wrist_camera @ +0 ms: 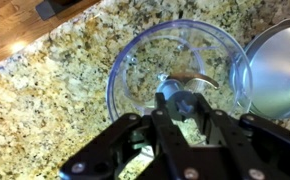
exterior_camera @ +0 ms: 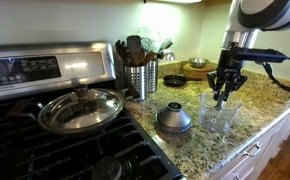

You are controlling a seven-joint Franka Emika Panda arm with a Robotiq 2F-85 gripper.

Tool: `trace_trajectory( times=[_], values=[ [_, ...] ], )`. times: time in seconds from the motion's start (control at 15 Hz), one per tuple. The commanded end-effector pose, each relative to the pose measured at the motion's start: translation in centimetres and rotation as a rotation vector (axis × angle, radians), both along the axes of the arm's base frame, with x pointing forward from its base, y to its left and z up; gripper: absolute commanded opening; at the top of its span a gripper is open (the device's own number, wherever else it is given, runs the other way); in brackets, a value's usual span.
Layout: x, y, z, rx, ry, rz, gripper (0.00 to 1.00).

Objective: Assemble the food processor

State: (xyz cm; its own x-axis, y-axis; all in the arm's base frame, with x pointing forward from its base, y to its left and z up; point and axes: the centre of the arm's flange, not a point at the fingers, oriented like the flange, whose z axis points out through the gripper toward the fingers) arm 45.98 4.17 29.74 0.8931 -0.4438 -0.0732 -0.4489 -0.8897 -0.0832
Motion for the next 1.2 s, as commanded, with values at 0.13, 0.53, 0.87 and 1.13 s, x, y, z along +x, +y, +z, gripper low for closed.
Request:
trace_trajectory(
  times=[0.13,0.53,0.87,1.13],
  values=[
    [0.3,-0.4,-2.8,0.001,0.009,-0.037,0.13],
    [0.8,0.0,-3.7,0.017,0.007,-0.037,0.13],
    [1.1,0.5,-5.0,0.020,0.014,-0.019,0.13],
    [0.9,0.5,-6.4,0.017,0.032,-0.019,0.13]
  ],
)
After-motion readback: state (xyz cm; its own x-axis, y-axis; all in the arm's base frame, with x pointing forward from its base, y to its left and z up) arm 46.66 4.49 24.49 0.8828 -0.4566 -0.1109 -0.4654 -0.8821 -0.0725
